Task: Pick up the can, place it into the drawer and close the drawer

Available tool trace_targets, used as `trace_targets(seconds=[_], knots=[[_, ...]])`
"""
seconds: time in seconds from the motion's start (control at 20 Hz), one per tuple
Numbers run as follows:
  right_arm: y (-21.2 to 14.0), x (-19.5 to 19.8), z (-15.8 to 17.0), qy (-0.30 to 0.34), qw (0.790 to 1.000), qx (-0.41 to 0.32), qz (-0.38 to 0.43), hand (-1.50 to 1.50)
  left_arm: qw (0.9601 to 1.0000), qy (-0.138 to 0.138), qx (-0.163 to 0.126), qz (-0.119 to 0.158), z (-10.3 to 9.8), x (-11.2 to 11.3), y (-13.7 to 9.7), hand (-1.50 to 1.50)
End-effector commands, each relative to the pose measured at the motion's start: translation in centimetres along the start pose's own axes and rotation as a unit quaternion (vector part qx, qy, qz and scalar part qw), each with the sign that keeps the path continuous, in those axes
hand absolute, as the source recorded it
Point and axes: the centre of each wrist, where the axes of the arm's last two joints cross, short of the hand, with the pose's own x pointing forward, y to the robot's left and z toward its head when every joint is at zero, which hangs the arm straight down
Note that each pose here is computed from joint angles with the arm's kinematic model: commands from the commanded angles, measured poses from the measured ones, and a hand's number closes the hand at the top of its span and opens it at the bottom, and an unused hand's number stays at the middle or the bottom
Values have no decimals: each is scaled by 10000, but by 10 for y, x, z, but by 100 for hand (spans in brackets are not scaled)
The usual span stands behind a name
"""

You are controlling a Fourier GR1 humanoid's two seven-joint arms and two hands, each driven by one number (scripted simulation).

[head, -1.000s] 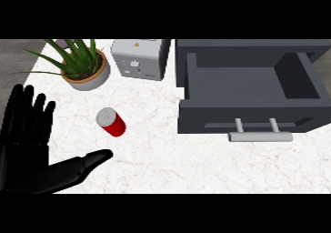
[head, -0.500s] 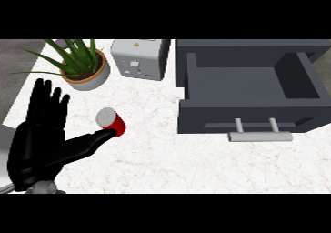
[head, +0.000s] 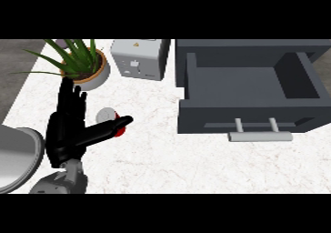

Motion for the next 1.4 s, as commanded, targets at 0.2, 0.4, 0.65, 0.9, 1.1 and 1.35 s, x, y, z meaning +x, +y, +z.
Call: trace_targets(seconds=[0.2,0.4,0.65,0.9,1.1,1.35], knots=[[0,-8,14,33,10000,49,-48,-150,9995,247,144,-126,-9,-57,2,-150],[-18,11,1,-42,10000,-14,40,-150,9988,124,447,-131,-28,-60,29,-150],[-13,-21,0,20,9999,-89,-54,-150,9976,124,642,-205,-15,-102,39,-150],[-6,9,7,-53,10000,58,-34,-150,9969,213,714,-258,-19,-105,63,-150],[-12,9,-6,-63,10000,10,-22,-150,9971,333,673,-90,-23,-136,65,-150],[-7,10,6,-34,10000,-6,-48,-150,9964,483,686,-64,-21,-159,72,-150]])
